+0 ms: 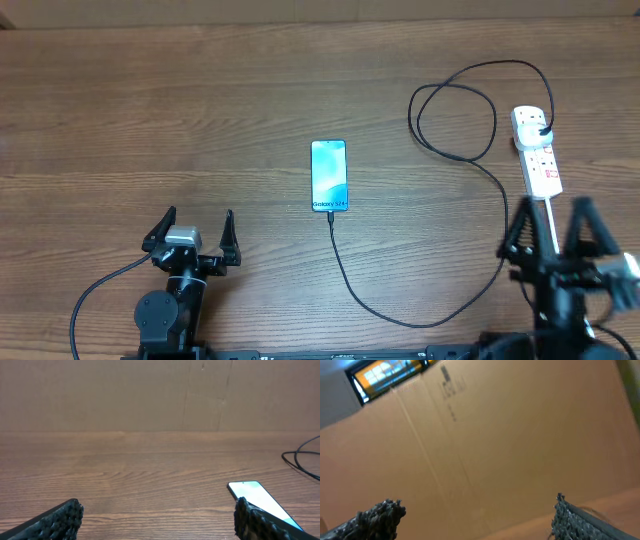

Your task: Plug charger to phone and switch on socket

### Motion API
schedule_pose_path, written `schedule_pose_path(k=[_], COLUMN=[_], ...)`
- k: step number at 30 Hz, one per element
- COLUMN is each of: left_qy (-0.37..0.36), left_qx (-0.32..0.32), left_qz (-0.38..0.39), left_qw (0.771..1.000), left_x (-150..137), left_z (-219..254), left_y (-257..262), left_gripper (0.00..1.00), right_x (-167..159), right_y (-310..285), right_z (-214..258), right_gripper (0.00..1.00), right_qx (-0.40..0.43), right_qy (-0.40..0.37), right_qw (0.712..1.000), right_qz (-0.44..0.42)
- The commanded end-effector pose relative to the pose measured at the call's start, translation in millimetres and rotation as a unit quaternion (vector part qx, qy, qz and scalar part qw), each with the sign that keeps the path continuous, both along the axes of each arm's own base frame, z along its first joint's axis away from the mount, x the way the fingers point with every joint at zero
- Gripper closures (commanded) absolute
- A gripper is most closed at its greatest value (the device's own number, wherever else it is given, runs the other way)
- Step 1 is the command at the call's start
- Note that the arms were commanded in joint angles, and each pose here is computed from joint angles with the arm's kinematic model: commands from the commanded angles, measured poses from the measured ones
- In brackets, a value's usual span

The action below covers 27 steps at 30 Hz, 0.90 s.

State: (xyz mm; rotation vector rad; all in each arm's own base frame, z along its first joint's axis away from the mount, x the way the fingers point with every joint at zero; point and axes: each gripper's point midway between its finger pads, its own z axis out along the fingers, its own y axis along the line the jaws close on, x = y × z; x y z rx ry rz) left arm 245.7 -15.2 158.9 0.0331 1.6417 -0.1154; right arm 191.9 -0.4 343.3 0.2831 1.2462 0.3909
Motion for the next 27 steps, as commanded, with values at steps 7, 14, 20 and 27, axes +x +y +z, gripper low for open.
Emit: schedule_pose_path(k=[7,14,20,27], left_qy=[0.0,0.0,0.0,0.0], left_qx=[0.013,0.013,0.013,0.013], left_qz=[0.009,0.009,0.009,0.009], left_qw=[1.0,1.0,1.0,1.0], left_x=[0,0,0,0], left_z=[-2,-2,-2,-2], left_y=[4,4,4,4], left_gripper=[0.0,0.0,0.0,0.0], right_x=[41,51,55,55], right_y=[5,11,9,8], right_z=[-89,-126,-168,-174], right_gripper=[0.0,0.0,0.0,0.0], right_qx=[-0.002,-0.005,0.002,0.003], right_qy=[0.043,0.069,0.151,0.164], right_qw=[0.999,0.997,0.988,0.986], right_qz=[0.019,0.037,0.032,0.03])
